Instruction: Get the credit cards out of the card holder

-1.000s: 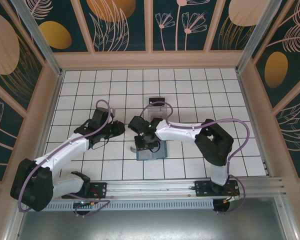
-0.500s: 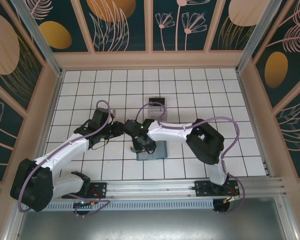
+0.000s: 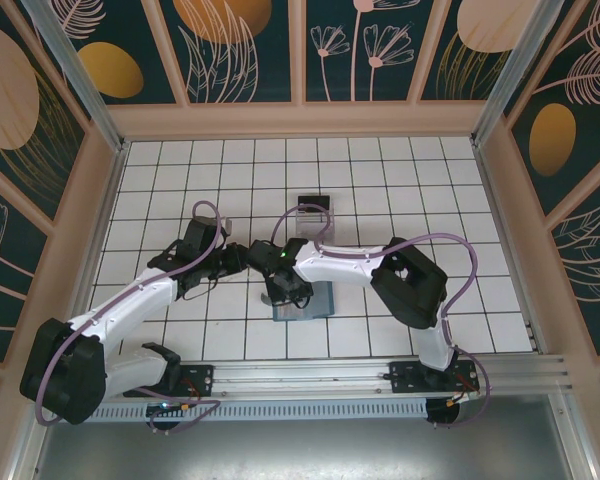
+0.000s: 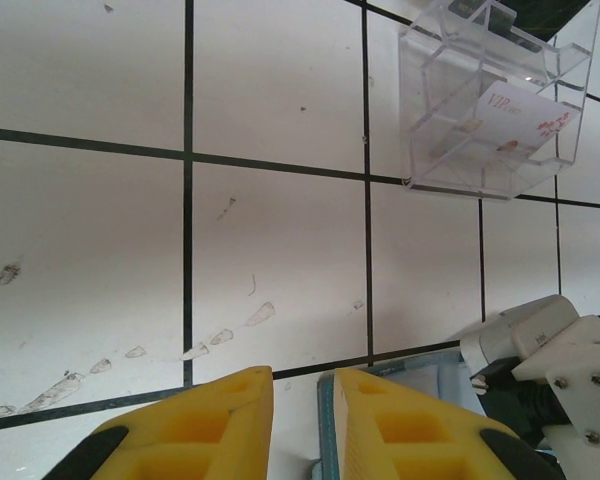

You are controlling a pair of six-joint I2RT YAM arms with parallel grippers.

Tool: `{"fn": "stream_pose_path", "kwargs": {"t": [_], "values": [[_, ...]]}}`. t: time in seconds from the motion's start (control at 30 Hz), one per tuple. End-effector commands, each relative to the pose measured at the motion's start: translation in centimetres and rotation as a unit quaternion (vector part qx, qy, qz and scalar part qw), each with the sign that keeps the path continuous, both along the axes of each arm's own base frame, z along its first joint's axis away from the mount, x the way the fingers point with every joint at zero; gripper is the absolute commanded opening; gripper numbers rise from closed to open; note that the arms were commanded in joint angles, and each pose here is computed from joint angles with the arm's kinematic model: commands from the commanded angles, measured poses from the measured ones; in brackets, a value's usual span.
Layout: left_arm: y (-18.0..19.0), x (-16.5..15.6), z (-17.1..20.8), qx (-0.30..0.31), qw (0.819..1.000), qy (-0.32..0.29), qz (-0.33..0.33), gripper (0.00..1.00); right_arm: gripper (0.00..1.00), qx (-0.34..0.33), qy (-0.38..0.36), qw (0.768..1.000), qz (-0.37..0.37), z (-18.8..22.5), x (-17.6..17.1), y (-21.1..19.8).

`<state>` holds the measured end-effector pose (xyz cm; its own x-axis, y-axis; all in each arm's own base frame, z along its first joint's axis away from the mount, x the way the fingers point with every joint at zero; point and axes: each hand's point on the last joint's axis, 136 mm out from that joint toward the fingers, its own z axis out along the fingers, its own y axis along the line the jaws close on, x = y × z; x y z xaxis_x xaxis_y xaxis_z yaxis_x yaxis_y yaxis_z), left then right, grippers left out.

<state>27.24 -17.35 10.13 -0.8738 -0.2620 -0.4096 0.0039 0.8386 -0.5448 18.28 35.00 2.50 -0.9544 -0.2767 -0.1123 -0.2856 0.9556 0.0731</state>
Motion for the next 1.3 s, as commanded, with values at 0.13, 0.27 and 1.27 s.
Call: {"fn": "stream_pose_path", "kwargs": {"t": [0.13, 0.27, 1.27], "values": [[-1.7, -0.9, 0.9, -0.038, 0.999, 0.002, -0.039, 0.22, 0.10, 0.011, -0.019, 1.000, -0.006, 2.1, 0.2, -0.2], [-3.4, -2.2, 0.6, -0.063, 0.996, 0.020, -0.066, 0.22, 0.10, 0.052, -0.018, 0.998, -0.014, 3.3, 0.2, 0.0], [-10.1, -8.0, -5.6, -0.104, 0.976, 0.148, -0.124, 0.14, 0.19, 0.190, -0.017, 0.979, -0.065, 5.3, -0.3, -2.3]]}}
